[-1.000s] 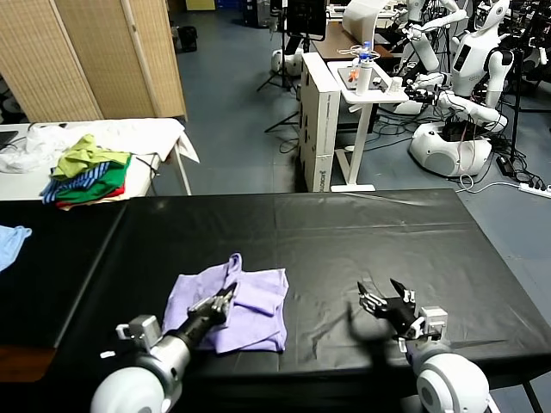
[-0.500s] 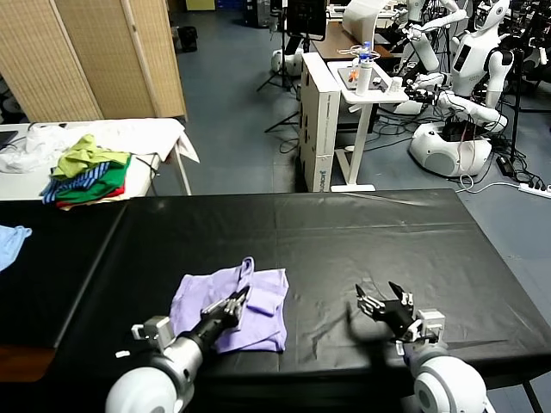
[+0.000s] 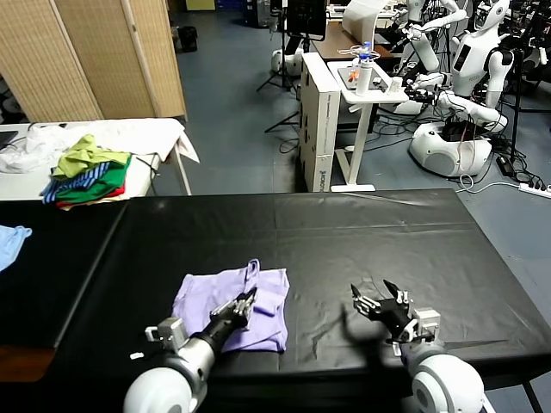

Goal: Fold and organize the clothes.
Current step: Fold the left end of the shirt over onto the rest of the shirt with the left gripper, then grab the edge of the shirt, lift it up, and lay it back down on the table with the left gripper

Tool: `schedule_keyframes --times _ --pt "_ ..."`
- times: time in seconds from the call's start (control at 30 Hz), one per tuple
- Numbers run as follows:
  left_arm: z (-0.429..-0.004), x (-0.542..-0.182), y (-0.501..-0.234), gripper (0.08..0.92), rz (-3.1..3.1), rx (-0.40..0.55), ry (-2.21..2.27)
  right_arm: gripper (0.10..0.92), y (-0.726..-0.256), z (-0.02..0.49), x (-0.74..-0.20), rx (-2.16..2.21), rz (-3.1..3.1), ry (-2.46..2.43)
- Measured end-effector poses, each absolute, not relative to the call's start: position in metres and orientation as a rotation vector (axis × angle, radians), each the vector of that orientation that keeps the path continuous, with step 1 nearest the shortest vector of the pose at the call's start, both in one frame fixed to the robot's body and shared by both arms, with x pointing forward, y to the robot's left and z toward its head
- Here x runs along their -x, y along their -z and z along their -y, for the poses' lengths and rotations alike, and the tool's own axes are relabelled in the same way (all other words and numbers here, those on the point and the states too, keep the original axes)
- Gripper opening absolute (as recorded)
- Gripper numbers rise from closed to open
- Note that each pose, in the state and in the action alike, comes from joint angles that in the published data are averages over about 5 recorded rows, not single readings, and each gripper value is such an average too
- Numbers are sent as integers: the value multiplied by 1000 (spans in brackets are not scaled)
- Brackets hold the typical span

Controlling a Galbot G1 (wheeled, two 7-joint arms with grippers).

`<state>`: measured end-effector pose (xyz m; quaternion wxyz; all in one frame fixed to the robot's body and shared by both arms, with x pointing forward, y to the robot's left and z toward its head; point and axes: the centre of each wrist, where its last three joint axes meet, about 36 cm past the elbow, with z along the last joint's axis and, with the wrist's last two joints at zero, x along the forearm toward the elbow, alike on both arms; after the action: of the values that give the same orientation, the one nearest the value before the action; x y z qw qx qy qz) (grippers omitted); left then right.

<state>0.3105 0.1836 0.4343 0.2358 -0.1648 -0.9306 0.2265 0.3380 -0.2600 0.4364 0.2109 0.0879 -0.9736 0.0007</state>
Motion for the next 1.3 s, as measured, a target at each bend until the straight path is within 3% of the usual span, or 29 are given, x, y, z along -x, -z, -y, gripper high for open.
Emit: schedule_keyframes --times 0.13,0.23,0.33,0.63,0.97,1.3 --pt "-175 -307 -436 686 2526 459 -696 907 -438 255 -340 -321 2708 7" --pt "-173 -305 -441 839 2530 469 -732 907 -439 251 -340 -399 2702 30" --pt "-177 -306 -445 897 2594 473 -700 907 -443 243 -341 -486 2690 63" --pt "-218 -312 -447 907 2758 352 -463 907 -440 202 -348 -665 2643 82" --pt "-234 -303 -443 907 2774 248 -396 907 -424 155 -359 -785 2602 31" --pt "-243 -300 -443 907 2780 190 -392 907 -411 153 -362 -672 2565 -133"
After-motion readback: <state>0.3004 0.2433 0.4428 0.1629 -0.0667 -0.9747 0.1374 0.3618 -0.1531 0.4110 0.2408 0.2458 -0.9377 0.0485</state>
